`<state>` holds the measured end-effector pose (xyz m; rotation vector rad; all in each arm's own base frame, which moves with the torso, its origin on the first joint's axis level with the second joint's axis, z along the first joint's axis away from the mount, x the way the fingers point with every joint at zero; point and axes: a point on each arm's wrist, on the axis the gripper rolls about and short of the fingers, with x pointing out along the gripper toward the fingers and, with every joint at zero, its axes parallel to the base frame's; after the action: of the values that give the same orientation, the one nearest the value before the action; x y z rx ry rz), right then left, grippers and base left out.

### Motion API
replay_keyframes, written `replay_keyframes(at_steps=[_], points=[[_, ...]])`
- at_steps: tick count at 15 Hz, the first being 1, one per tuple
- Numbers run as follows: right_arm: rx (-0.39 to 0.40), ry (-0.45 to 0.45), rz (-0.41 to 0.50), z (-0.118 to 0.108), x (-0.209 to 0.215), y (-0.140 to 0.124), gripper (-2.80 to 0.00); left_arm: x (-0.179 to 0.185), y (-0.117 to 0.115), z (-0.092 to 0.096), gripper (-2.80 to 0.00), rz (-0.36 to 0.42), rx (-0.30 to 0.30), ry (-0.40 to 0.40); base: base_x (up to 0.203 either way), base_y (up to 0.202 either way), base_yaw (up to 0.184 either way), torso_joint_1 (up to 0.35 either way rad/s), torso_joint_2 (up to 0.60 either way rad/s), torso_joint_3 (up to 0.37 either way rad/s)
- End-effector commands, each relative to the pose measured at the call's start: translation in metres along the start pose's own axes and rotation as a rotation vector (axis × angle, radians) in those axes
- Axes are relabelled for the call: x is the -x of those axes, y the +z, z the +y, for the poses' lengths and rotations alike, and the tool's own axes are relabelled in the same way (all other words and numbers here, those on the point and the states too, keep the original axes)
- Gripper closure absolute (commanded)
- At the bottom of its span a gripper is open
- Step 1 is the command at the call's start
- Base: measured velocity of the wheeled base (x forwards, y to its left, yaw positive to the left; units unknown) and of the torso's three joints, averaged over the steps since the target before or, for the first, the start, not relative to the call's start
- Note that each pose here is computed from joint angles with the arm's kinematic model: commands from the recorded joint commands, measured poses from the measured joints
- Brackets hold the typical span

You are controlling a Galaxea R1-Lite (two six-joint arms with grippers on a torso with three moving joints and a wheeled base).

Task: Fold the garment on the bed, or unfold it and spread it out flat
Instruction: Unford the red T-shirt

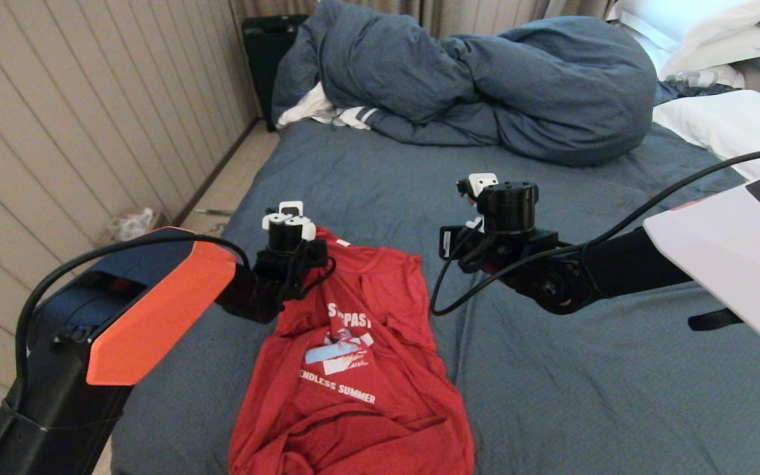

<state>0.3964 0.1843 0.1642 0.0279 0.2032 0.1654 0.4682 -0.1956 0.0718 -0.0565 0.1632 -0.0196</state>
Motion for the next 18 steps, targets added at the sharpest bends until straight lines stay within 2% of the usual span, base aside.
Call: replay_keyframes(at_steps=[1, 9, 10, 13, 18], points=[[-0.001, -0.001, -0.002, 0.000, 0.000, 0.000, 0.00, -0.011, -0.007, 0.000, 0.00, -0.013, -0.002, 0.024, 0.000, 0.000, 0.000, 0.000, 0.00, 0.000], [0.002, 0.000, -0.002, 0.001, 0.001, 0.000, 0.00, -0.015, -0.010, 0.003, 0.00, 0.001, -0.022, 0.051, 0.000, 0.000, 0.000, 0.000, 0.00, 0.000], [0.002, 0.001, -0.004, 0.001, 0.001, 0.001, 0.00, -0.015, -0.007, 0.004, -2.80, -0.001, -0.022, 0.059, 0.000, 0.000, 0.000, 0.000, 0.00, 0.000], [0.001, 0.001, -0.005, 0.000, 0.002, 0.002, 0.00, -0.004, 0.013, 0.006, -2.80, -0.025, -0.011, 0.064, 0.000, 0.000, 0.000, 0.000, 0.00, 0.000], [0.006, 0.000, 0.010, -0.001, 0.006, 0.005, 0.00, 0.049, 0.044, 0.022, -2.80, 0.004, -0.013, 0.058, 0.000, 0.000, 0.000, 0.000, 0.00, 0.000]])
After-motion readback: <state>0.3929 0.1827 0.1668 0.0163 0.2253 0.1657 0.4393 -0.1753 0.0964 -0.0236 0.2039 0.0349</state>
